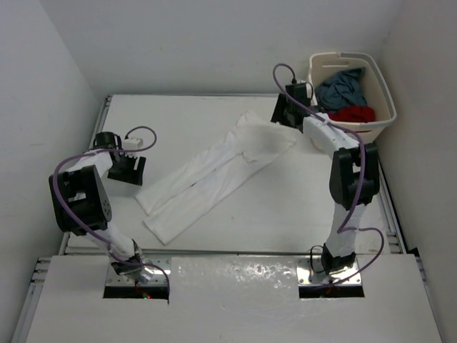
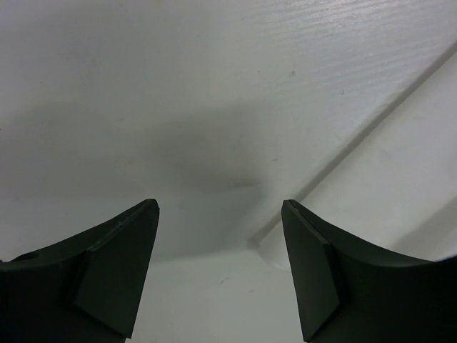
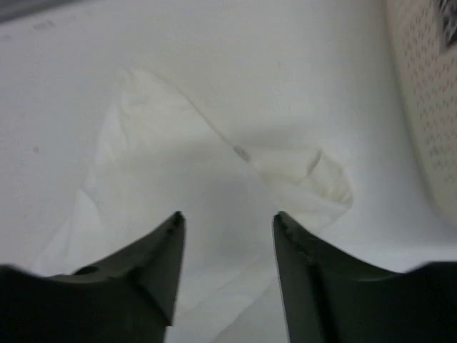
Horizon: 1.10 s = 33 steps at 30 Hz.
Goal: Fold and stack the t-shirts
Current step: Rotate the tshirt 90 degrees
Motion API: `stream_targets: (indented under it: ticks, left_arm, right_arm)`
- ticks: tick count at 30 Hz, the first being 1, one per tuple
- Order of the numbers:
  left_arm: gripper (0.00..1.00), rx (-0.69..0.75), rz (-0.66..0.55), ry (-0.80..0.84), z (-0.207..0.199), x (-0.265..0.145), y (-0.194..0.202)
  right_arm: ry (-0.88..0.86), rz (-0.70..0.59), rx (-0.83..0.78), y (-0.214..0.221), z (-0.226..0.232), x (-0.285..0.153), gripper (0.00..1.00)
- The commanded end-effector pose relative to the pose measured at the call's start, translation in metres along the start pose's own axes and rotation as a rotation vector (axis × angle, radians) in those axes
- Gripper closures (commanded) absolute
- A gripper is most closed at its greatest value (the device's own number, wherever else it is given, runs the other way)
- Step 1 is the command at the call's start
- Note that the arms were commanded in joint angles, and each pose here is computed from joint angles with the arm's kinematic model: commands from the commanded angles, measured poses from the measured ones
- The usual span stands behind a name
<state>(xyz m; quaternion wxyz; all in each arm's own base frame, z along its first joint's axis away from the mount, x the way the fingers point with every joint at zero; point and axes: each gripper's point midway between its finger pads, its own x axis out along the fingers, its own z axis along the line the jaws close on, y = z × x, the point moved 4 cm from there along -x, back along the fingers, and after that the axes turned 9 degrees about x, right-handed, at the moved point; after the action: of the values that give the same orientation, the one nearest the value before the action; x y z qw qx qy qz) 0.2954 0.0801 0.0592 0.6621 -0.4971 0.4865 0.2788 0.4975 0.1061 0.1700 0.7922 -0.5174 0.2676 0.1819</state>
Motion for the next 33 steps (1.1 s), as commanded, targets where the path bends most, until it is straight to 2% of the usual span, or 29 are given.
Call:
stream_targets:
  ticks: [1, 4, 10, 13, 16, 17, 18, 19, 20, 21, 22, 23, 24, 25, 26, 27, 28, 29, 30, 32, 33]
  left_arm:
    - [0.32, 0.037, -0.065, -0.035, 0.007, -0.007, -0.017]
    - [0.34, 0.034, -0.062, -0.023, 0.002, -0.004, -0.015]
    - [0.34, 0.035, -0.041, -0.034, -0.001, 0.000, -0.009]
    - [0.34, 0.023, -0.051, -0.033, 0.000, -0.001, -0.013]
    - [0.34, 0.008, -0.063, -0.005, -0.002, -0.003, -0.018]
    - [0.34, 0.006, -0.065, 0.000, -0.003, -0.004, -0.019]
    - [0.34, 0.007, -0.066, 0.002, -0.002, -0.006, -0.021]
    - [0.34, 0.009, -0.068, 0.001, -0.002, -0.007, -0.022]
    - [0.34, 0.015, -0.070, 0.005, -0.001, -0.007, -0.024]
    - [0.34, 0.021, -0.071, 0.010, -0.001, -0.010, -0.026]
    - [0.34, 0.029, -0.079, 0.022, -0.001, -0.010, -0.028]
    - [0.34, 0.033, -0.083, 0.030, -0.003, -0.010, -0.030]
    - [0.34, 0.036, -0.093, 0.045, -0.004, -0.009, -0.034]
    - [0.34, 0.046, -0.096, 0.054, -0.007, -0.008, -0.037]
    - [0.34, 0.049, -0.100, 0.063, -0.009, -0.008, -0.041]
    - [0.34, 0.049, -0.106, 0.077, -0.013, -0.007, -0.045]
    - [0.34, 0.059, -0.104, 0.109, -0.025, -0.003, -0.048]
    - [0.34, 0.066, -0.100, 0.138, -0.033, -0.001, -0.049]
    - [0.34, 0.066, -0.092, 0.171, -0.042, 0.003, -0.048]
    - [0.34, 0.093, -0.078, 0.220, -0.060, 0.008, -0.049]
    - [0.34, 0.082, -0.075, 0.253, -0.068, 0.009, -0.046]
  right_arm:
    - [0.042, 0.139, 0.141, 0.055, -0.018, 0.028, 0.41]
    - [0.101, 0.167, 0.170, 0.072, -0.029, 0.037, 0.29]
    - [0.243, 0.233, 0.216, 0.111, -0.060, 0.055, 0.27]
    - [0.253, 0.268, 0.253, 0.132, -0.065, 0.064, 0.29]
    - [0.211, 0.265, 0.262, 0.132, -0.058, 0.080, 0.46]
    - [0.220, 0.288, 0.255, 0.141, -0.061, 0.092, 0.55]
    - [0.215, 0.284, 0.248, 0.138, -0.058, 0.100, 0.74]
    - [0.162, 0.238, 0.228, 0.113, -0.042, 0.112, 0.82]
    - [0.144, 0.275, 0.215, 0.125, -0.043, 0.131, 0.90]
    - [0.090, 0.272, 0.208, 0.118, -0.032, 0.144, 1.00]
    - [-0.056, 0.181, 0.197, 0.070, 0.007, 0.156, 1.00]
    - [-0.116, 0.248, 0.198, 0.094, 0.012, 0.185, 1.00]
    - [-0.184, 0.216, 0.206, 0.078, 0.028, 0.196, 1.00]
    - [-0.320, 0.072, 0.229, 0.026, 0.068, 0.195, 0.98]
    - [-0.372, 0.019, 0.241, 0.017, 0.076, 0.201, 0.88]
    - [-0.398, -0.062, 0.257, -0.003, 0.083, 0.196, 0.68]
    - [-0.382, -0.126, 0.261, -0.008, 0.078, 0.196, 0.33]
    - [-0.351, -0.162, 0.247, -0.017, 0.073, 0.190, 0.21]
    - [-0.266, -0.207, 0.199, -0.031, 0.062, 0.177, 0.04]
    - [-0.182, -0.230, 0.155, -0.046, 0.046, 0.158, 0.01]
    - [-0.093, -0.219, 0.131, -0.051, 0.029, 0.135, 0.01]
